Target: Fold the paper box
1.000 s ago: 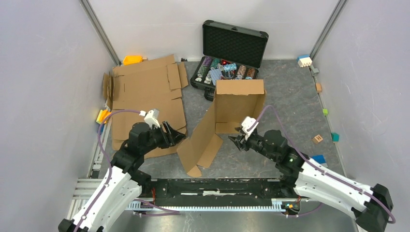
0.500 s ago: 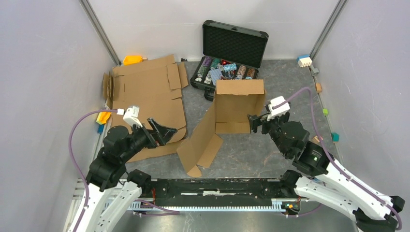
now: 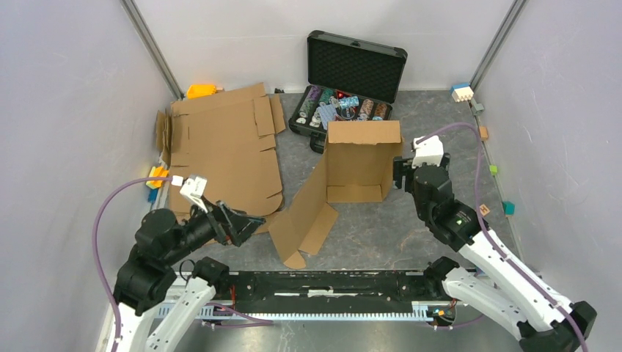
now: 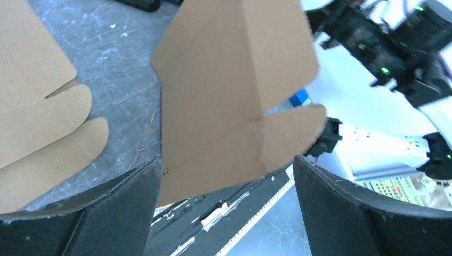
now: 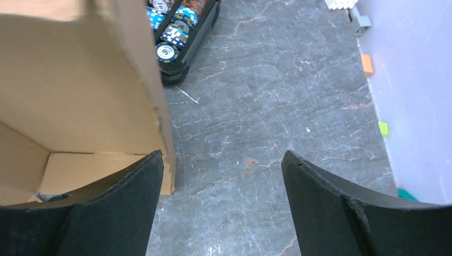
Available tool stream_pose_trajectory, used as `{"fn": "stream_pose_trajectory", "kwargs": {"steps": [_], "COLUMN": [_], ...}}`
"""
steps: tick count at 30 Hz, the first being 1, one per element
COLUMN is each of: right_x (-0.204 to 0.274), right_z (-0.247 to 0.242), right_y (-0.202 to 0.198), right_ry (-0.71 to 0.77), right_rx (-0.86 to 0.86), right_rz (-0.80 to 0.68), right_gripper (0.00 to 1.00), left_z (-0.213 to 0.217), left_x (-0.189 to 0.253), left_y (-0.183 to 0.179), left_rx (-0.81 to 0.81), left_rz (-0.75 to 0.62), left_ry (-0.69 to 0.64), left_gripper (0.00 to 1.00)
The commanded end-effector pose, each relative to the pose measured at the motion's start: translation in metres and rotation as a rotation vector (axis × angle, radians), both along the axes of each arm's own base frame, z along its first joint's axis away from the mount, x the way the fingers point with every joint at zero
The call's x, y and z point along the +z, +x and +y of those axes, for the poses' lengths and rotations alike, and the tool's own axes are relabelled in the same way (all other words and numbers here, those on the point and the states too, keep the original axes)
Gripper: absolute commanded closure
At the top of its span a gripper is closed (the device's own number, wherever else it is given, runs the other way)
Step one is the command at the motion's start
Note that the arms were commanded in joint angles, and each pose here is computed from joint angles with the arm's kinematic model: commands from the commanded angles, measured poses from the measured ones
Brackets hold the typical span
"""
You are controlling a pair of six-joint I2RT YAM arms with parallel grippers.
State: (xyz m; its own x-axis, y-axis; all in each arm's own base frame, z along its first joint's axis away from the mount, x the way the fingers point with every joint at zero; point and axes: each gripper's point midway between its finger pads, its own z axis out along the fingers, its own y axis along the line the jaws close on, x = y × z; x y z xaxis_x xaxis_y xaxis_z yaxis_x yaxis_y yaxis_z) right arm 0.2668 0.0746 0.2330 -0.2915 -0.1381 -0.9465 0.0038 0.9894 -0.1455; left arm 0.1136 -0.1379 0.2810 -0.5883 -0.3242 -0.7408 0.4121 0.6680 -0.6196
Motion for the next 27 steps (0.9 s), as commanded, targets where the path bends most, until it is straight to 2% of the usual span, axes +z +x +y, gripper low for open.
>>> {"fn": "stream_pose_trajectory", "kwargs": {"steps": [1, 6, 9, 15, 20, 27], "right_x": [0.009, -0.006, -0.010, -0.020, -0.023, -0.023], "right_z": [0.017, 0.032, 0.037, 0.032, 0.028, 0.028], "right_y": [0.021, 0.037, 0.044, 0.051, 0.056, 0.074], "right_ry": [0.145, 0.191, 0.225, 0.253, 0.263, 0.215], "right_rx": [0.093, 0.149, 0.152, 0.106, 0.061, -0.015], "right_rz": [-0.080, -0.074, -0.087, -0.102, -0.082, 0.048], "right_gripper": [0.16, 0.26, 0.32, 0.63, 0.80, 0.85], "left_z": [-0.006, -0.019, -0.020, -0.024, -0.027, -0.034], "left_x": [0.025, 0.015, 0.020, 0.007, 0.006, 0.005], "left_y": [-0.028, -0.032, -0.035, -0.030, -0.026, -0.008], "left_rx": [-0.151, -0.259, -0.276, -0.294, -0.304, -0.295], "left_rz": [-0.179, -0.145, -0.189, -0.164, -0.176, -0.179], "left_ry": [0.002, 0.013, 0.006, 0.012, 0.004, 0.003], "left_gripper": [0.04, 0.12, 0.12, 0.12, 0.12, 0.13]}}
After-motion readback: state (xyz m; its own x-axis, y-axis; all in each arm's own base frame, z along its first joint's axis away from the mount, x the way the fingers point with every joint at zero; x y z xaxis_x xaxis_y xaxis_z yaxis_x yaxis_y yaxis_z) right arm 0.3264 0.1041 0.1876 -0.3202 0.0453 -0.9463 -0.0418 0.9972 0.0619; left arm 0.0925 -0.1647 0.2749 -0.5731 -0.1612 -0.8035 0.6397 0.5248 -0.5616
